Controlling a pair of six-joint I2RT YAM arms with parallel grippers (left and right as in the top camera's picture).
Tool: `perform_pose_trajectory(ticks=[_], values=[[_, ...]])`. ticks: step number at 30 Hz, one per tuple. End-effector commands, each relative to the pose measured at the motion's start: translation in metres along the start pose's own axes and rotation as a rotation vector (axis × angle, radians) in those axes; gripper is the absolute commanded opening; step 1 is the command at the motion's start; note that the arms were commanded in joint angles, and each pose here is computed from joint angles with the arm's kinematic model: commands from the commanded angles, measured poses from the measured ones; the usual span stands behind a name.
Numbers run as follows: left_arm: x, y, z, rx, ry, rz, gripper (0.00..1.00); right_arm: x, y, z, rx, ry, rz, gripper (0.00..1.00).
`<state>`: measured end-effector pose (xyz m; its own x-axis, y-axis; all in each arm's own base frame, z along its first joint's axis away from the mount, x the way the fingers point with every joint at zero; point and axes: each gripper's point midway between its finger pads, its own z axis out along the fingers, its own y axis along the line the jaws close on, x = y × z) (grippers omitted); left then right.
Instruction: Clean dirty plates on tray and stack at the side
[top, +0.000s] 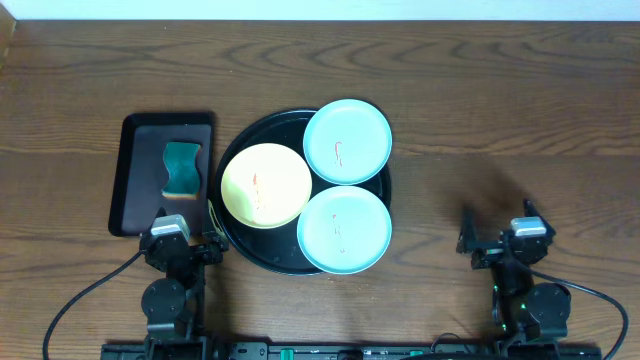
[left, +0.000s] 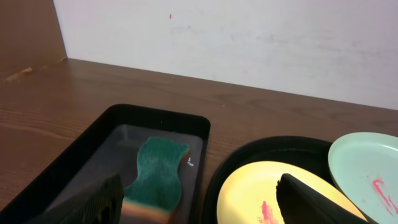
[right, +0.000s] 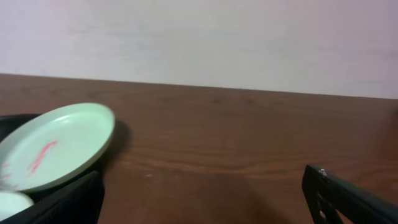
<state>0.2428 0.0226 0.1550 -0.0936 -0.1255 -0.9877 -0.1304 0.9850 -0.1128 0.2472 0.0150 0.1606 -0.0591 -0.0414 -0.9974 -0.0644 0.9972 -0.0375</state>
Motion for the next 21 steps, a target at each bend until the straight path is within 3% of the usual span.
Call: perform_pose_trajectory(ticks=[1, 2, 8, 14, 21], values=[[0.018, 0.002, 0.002, -0.007, 0.046, -0.011, 0.79, -0.002, -0.012, 0.000, 0.074, -0.009, -0.012, 0.99], [0.018, 0.002, 0.002, -0.007, 0.045, -0.016, 1.00, -0.004, -0.012, 0.000, 0.074, -0.017, -0.011, 0.99], [0.015, 0.002, 0.002, -0.007, 0.038, -0.049, 1.00, -0.013, -0.014, -0.002, 0.079, -0.042, 0.056, 0.99], [-0.012, -0.001, -0.002, -0.004, 0.016, -0.051, 1.00, -0.037, -0.013, -0.006, 0.071, -0.086, 0.070, 0.99], [-0.032, -0.004, -0.001, -0.021, 0.130, -0.037, 1.00, -0.071, -0.014, -0.007, 0.071, -0.061, 0.065, 0.99]])
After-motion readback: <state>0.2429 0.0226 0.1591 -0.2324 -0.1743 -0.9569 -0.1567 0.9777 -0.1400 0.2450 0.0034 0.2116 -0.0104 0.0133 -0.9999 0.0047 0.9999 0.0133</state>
